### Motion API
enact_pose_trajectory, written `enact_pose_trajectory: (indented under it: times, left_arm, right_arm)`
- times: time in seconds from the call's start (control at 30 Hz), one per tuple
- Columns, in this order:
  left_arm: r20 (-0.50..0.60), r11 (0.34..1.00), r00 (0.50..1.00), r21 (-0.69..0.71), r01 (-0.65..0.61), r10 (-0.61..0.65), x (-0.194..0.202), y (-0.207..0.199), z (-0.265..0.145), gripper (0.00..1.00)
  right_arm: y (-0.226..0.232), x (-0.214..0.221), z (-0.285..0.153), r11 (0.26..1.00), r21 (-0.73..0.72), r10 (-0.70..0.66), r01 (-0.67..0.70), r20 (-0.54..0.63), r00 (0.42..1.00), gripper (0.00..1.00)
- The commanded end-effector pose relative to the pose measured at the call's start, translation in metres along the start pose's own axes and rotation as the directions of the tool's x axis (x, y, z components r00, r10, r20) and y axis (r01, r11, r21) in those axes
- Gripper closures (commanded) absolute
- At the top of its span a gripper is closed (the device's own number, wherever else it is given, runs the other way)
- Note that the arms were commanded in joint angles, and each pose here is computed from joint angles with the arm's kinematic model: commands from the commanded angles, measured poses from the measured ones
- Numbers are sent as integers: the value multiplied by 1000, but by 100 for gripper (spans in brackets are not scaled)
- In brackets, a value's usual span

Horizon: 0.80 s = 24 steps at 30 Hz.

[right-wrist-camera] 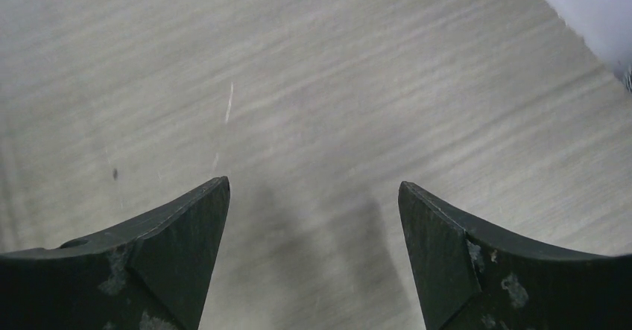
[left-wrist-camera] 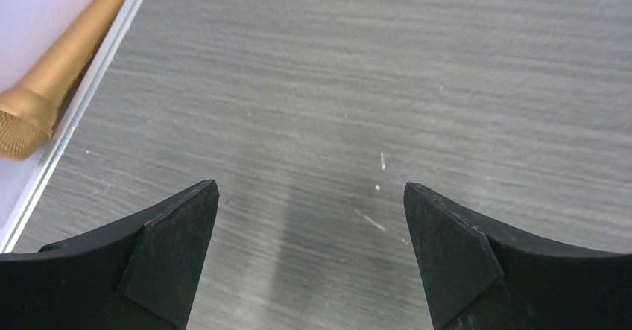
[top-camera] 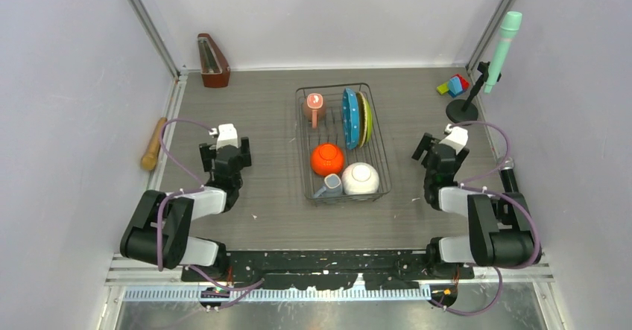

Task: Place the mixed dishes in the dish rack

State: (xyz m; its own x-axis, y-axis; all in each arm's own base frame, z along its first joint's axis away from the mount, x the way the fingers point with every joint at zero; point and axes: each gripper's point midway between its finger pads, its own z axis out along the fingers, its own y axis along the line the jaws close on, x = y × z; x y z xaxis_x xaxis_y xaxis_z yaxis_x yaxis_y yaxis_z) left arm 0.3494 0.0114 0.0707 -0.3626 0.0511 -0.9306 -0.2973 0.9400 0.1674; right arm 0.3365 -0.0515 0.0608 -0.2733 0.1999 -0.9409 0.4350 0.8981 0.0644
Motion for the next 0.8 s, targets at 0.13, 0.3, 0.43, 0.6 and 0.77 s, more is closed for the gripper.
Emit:
enact_pose_trajectory:
  times: [0.13, 0.3, 0.43, 0.6, 0.77]
  left_arm:
    - [242, 984, 970, 175, -15, -28, -24, -19, 12, 1]
    - [148, 994, 989, 110, 1, -17, -20, -14, 25, 4]
    - [177, 994, 984, 110, 8, -28, -22, -13, 24, 1]
    - [162, 993, 987, 120, 6, -26, -21, -14, 28, 1]
    - [161, 993, 987, 121, 6, -26, -21, -14, 28, 1]
  right_arm:
    - [4, -36, 31, 991, -80, 114, -104, 126, 986, 12]
    - [11, -28, 39, 991, -107, 90, -78, 111, 990, 4]
    - [10, -25, 40, 992, -102, 85, -75, 94, 992, 0]
    - [11, -25, 39, 992, -106, 85, -74, 99, 991, 0]
    - [11, -26, 39, 991, -107, 87, -76, 102, 991, 0]
